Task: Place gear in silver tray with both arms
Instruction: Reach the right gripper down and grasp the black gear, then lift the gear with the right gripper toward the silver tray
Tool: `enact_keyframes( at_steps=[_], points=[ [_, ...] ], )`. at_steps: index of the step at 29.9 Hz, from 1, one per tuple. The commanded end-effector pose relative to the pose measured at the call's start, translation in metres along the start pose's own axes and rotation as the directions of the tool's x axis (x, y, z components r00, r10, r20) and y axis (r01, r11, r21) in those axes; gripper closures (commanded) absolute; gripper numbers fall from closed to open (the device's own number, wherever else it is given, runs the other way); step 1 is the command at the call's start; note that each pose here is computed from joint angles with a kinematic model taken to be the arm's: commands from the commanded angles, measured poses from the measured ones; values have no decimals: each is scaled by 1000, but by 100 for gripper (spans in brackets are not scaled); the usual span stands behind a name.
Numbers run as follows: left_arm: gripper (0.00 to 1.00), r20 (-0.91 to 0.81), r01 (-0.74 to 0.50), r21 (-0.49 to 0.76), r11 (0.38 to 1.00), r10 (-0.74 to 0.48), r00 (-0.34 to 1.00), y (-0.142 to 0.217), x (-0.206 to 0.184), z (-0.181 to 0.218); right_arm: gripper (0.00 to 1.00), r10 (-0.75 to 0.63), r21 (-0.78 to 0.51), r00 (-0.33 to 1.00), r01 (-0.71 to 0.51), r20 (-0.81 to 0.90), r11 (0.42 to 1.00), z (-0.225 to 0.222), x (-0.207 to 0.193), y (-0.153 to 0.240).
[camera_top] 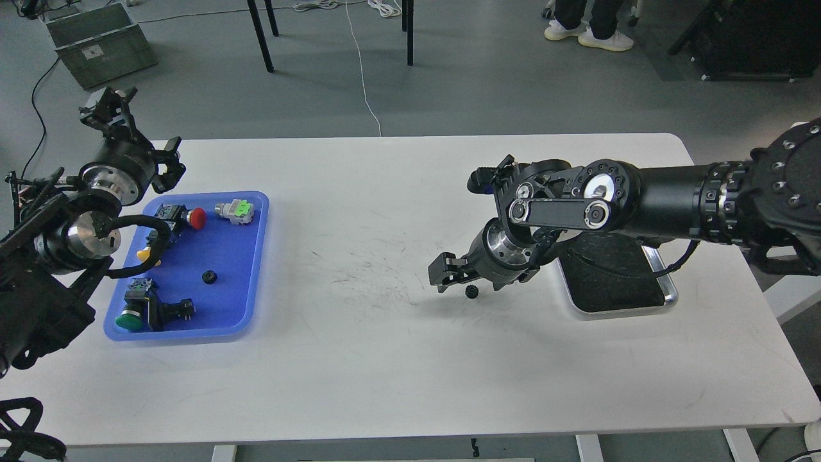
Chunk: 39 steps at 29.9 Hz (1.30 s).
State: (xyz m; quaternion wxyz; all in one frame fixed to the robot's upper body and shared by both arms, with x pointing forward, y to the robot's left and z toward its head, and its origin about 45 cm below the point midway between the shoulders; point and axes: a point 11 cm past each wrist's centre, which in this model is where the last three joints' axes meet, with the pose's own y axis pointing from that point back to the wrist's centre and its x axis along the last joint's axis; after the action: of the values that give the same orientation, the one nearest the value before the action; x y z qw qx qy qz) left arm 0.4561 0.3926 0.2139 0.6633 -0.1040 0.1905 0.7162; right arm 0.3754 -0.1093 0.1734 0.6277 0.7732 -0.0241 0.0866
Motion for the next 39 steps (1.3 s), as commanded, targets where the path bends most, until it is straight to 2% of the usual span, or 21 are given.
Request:
enact_keyframes(
  at_steps=[1, 13, 19, 27, 28, 31, 36, 39],
  points=[
    [2, 2, -2, -2, 1000, 2, 1000, 0, 1, 1, 2, -21, 3, 1000, 21, -5, 1000, -3, -8, -9],
    [2, 2, -3, -4, 1000, 3, 1000, 0, 2, 2, 5, 4, -17, 1000, -4, 2, 1000, 4, -5, -21],
    [2, 0, -2, -1, 1000, 2, 1000, 1, 1, 0, 12, 22, -25, 1000, -22, 11, 999, 9, -3, -25],
    [2, -1, -1, -1, 1000, 1, 1000, 0, 0, 0, 30, 39, -30, 999, -40, -1, 999, 10, 1, -23],
    [2, -1, -1, -1, 1000, 1, 1000, 0, 0, 0, 34, 43, -39, 999, -43, -13, 998, 12, 2, -23],
    [2, -2, -1, -2, 1000, 1, 1000, 0, 0, 0, 56, 53, -59, 998, -55, -41, 997, 14, 4, -23],
    [2, -1, 0, -3, 1000, 0, 1000, 0, 0, 1, 66, 54, -64, 998, -57, -46, 996, 14, 4, -23],
    [2, -3, 0, -3, 1000, 0, 1000, 0, 0, 1, 67, 43, -64, 998, -47, -50, 997, 14, 3, -22]
  ],
)
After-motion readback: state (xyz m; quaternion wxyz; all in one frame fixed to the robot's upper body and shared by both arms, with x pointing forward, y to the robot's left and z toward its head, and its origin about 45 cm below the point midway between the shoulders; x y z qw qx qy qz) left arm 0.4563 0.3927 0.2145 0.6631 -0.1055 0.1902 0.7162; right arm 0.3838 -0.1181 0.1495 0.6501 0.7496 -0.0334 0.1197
